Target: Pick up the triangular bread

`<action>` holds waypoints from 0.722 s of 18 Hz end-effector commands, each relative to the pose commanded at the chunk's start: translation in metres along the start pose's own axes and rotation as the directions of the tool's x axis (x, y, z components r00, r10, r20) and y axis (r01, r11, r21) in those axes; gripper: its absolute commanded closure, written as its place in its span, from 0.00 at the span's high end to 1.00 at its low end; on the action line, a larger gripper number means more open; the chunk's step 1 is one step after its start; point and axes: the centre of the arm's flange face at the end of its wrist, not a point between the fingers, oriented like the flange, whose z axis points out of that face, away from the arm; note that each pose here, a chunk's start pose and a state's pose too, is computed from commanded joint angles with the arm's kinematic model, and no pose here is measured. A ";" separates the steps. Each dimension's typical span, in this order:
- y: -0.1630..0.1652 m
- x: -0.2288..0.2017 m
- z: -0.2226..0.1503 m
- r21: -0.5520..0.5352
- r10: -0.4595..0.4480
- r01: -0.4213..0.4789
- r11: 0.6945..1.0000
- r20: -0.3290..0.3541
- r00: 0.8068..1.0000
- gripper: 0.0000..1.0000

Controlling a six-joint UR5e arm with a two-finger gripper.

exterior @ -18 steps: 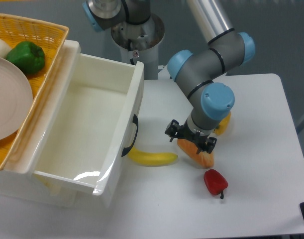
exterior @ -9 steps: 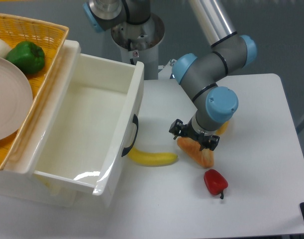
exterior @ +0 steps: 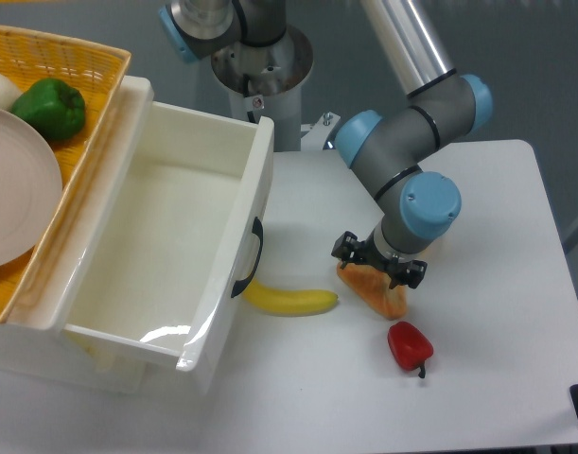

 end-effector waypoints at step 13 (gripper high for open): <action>-0.004 -0.003 0.019 -0.031 0.007 -0.007 0.999 0.001 1.000 0.96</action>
